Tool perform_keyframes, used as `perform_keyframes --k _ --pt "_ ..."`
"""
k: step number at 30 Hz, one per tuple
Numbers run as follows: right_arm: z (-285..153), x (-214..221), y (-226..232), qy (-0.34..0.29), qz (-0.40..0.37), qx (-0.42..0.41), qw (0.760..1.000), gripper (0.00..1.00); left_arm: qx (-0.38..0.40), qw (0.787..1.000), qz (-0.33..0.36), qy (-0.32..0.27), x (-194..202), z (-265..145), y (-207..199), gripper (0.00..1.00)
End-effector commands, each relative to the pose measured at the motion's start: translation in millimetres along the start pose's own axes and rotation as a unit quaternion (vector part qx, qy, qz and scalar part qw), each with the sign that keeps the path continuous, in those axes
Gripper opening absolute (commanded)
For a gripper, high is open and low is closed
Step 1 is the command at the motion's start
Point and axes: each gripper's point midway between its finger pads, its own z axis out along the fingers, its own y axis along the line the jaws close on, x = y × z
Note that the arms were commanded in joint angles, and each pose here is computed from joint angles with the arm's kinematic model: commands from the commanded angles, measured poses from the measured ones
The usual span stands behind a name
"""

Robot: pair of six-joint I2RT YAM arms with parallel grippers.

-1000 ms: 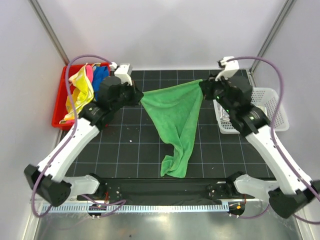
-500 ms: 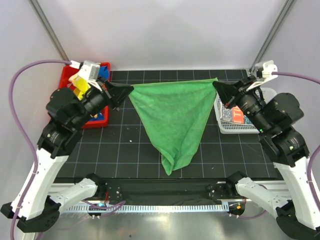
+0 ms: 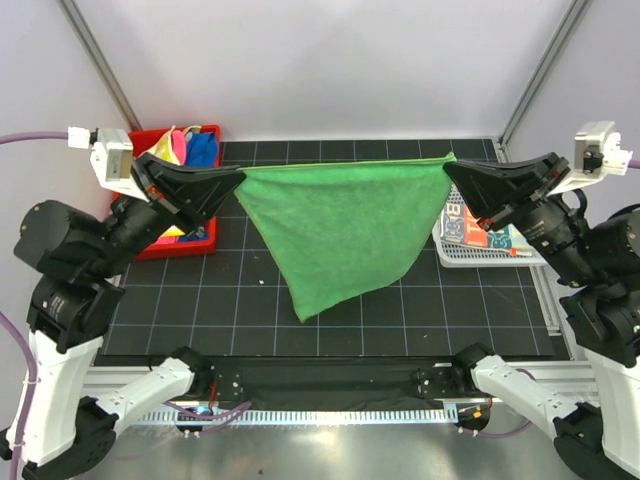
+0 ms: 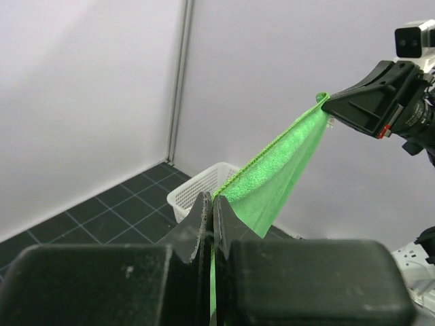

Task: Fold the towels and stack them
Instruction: Flatten out the crumpled towel

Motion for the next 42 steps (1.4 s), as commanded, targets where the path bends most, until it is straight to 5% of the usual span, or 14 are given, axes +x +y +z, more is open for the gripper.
perform_keyframes --k 1,7,14,22,29,37,42 --pt "-15.6 -45.4 11.8 -0.061 -0.007 -0.005 0.998 0.01 0.017 0.998 0.027 -0.063 -43.7 -14.4 -17.8 0.0" --pt "-21.4 -63.8 28.3 -0.081 0.003 -0.037 0.996 0.01 0.02 0.997 0.025 -0.077 -56.8 -17.3 -23.0 0.0" --pt "11.0 -33.4 2.9 -0.044 0.003 0.0 0.999 0.01 -0.079 0.995 0.012 -0.055 -35.4 9.2 27.3 0.0" --pt "108.9 95.5 -88.6 0.091 -0.017 0.117 0.989 0.01 -0.172 0.984 -0.011 0.043 71.1 94.6 131.4 0.0" --pt "199.8 263.2 -217.9 0.207 0.048 0.168 0.963 0.01 -0.228 0.965 -0.071 0.11 189.1 145.1 277.7 0.0" --pt "270.7 337.0 -301.6 0.214 0.082 0.174 0.958 0.01 -0.247 0.952 -0.134 0.121 254.7 173.5 418.1 0.0" --pt "292.8 350.8 -327.7 0.202 0.078 0.177 0.96 0.01 -0.246 0.951 -0.138 0.123 274.8 178.8 445.5 0.0"
